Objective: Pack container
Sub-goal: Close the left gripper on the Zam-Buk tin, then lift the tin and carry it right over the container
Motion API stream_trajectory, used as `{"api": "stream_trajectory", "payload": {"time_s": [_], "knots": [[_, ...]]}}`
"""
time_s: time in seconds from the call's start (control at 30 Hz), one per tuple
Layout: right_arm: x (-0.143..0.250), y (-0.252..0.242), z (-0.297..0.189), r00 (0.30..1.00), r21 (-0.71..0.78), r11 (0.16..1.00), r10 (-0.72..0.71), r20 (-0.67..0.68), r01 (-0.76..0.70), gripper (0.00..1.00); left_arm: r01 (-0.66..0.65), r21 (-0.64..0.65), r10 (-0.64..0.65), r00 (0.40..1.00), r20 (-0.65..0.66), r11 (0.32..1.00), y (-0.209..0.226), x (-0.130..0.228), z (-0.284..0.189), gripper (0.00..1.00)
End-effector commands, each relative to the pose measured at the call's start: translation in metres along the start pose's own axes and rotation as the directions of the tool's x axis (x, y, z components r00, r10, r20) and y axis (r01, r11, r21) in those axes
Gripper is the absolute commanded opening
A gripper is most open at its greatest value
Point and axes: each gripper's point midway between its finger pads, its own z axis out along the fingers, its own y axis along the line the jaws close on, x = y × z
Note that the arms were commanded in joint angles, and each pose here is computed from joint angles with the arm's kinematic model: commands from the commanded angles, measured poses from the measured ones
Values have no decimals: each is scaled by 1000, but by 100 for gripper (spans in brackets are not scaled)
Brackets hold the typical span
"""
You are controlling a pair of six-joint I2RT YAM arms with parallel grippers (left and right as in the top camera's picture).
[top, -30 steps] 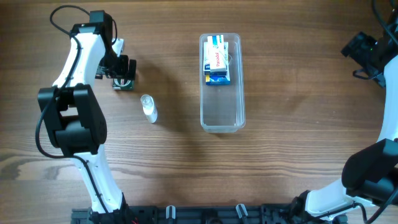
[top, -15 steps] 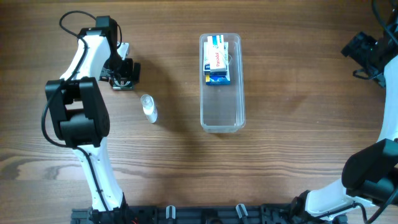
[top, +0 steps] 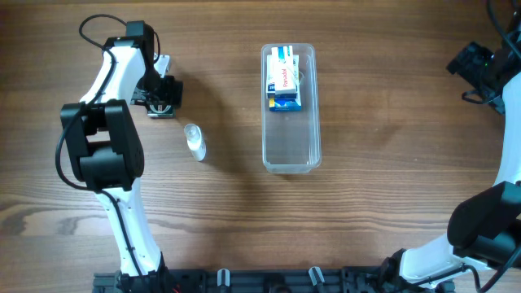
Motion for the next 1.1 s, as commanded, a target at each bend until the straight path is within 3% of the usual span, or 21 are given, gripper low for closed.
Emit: {"api": "stream_trajectory", "payload": {"time_s": [0.0,0.3,0.53,0.6,0.7,0.87,0.97,1.07], "knots": [[1,-1,6,1000,19,1000,10,-5,-9,100,-16,22,17,1000,-24,1000,-6,2,15,67],[1,-1,6,1000,19,1000,10,-5,-9,100,10,18,-10,1000,6,1000,-5,0,-8,62],[1,-1,6,1000,19,1000,10,-5,-9,100,44,13,-46,989,139,999,-10,-9,-78,64],[1,-1,6,1000,19,1000,10,-5,-9,100,26,12,-28,974,223,1000,-23,-12,-118,65],[1,-1,6,1000,19,1000,10,-5,-9,100,8,38,-23,916,402,999,-60,-8,-202,64],[1,-1,6,1000,19,1000,10,-5,-9,100,-97,122,7,813,583,988,-142,26,-296,62],[1,-1,6,1000,19,1000,10,-5,-10,100,-149,197,0,797,604,969,-192,47,-315,63],[1,-1,6,1000,19,1000,10,-5,-10,100,-186,260,7,825,565,948,-244,67,-308,61]]}}
